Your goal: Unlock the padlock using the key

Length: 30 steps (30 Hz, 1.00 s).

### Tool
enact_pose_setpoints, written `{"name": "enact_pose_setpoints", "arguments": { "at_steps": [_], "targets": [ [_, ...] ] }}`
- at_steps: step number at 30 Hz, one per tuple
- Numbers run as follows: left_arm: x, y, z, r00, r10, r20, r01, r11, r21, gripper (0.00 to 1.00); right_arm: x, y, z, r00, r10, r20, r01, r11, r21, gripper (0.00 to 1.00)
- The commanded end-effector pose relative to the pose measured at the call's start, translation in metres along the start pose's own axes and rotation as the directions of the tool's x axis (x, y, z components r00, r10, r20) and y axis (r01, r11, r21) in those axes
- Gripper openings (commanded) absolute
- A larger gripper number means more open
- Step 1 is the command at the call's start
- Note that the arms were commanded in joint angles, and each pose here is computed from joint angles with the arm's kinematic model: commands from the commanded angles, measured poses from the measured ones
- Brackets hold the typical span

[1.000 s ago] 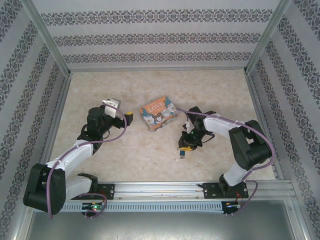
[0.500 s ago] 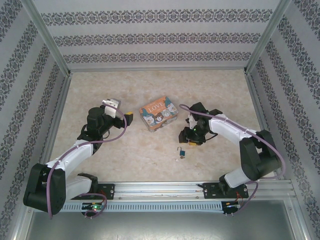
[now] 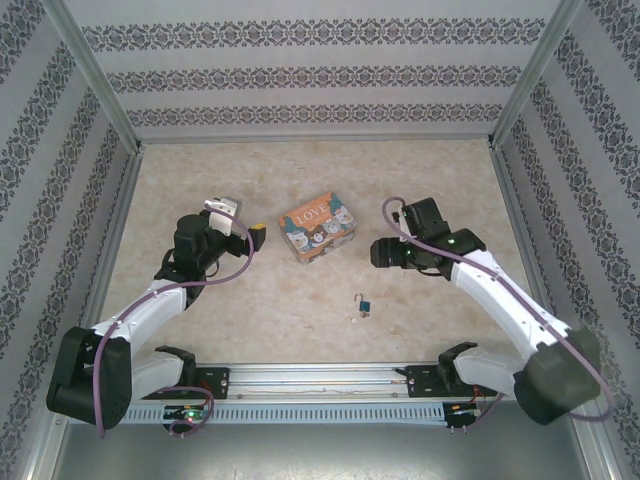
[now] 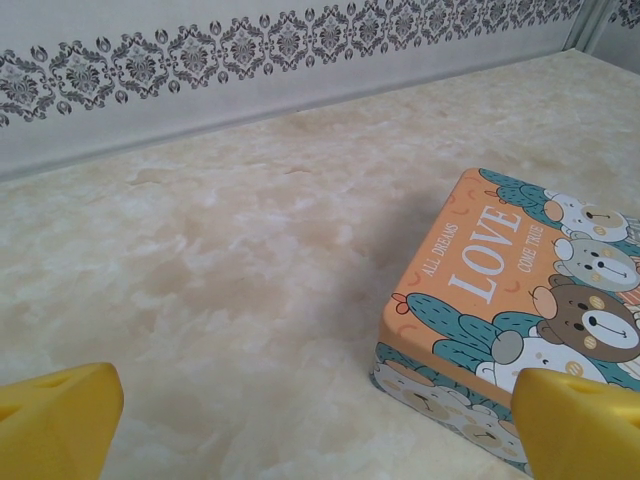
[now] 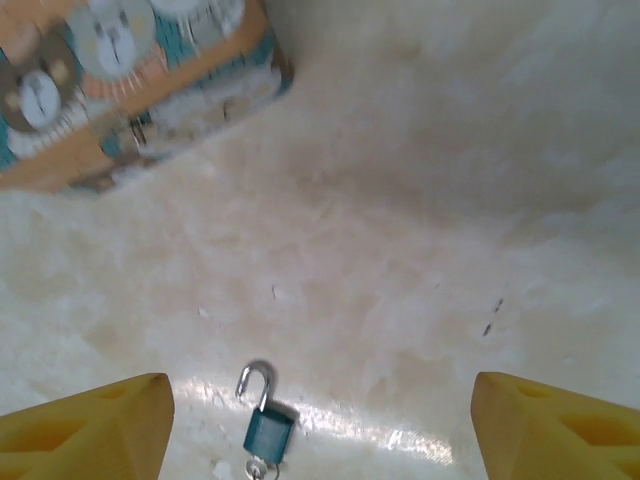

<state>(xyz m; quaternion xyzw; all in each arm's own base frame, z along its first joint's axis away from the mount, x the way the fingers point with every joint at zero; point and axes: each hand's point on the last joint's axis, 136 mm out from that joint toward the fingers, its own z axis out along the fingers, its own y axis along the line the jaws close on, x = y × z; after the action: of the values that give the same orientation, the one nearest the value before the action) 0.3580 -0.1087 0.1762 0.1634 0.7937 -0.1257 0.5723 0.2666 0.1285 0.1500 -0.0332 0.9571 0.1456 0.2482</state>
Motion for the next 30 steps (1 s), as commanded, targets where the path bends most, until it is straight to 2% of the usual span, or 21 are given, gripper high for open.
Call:
{"name": "enact_pose_setpoints", "arguments": {
  "at_steps": [1, 6, 10, 17, 25, 30],
  "targets": [
    [-0.019, 0.008, -0.003, 0.998, 0.042, 0.044, -0.04, 0.999, -0.032, 0.99, -0.025, -0.009, -0.015, 0.986, -0.05, 0.159, 0.042, 0.998, 0.054, 0.82],
    [-0.018, 0.01, -0.004, 0.998, 0.057, 0.039, -0.055, 0.997, -0.046, 0.99, -0.045, -0.015, -0.035, 0.939, -0.059, 0.338, 0.041, 0.997, 0.063, 0.92],
    [-0.017, 0.012, -0.004, 0.997, 0.065, 0.033, -0.063, 0.996, -0.058, 0.99, -0.055, -0.021, -0.047, 0.89, -0.056, 0.452, 0.037, 0.998, 0.052, 0.94],
    [-0.013, 0.015, -0.003, 0.997, 0.081, 0.019, -0.079, 0.994, -0.072, 0.99, -0.061, -0.039, -0.054, 0.826, -0.066, 0.56, 0.029, 0.997, 0.074, 0.98],
    [-0.008, 0.021, -0.002, 0.993, 0.119, -0.003, -0.119, 0.987, -0.108, 0.99, -0.075, -0.07, -0.066, 0.707, -0.117, 0.698, -0.02, 0.983, 0.185, 0.98],
    [-0.003, 0.023, 0.002, 0.993, 0.118, -0.022, -0.12, 0.987, -0.11, 0.99, -0.077, -0.086, -0.056, 0.701, -0.121, 0.703, -0.041, 0.977, 0.208, 0.98]
  ]
}}
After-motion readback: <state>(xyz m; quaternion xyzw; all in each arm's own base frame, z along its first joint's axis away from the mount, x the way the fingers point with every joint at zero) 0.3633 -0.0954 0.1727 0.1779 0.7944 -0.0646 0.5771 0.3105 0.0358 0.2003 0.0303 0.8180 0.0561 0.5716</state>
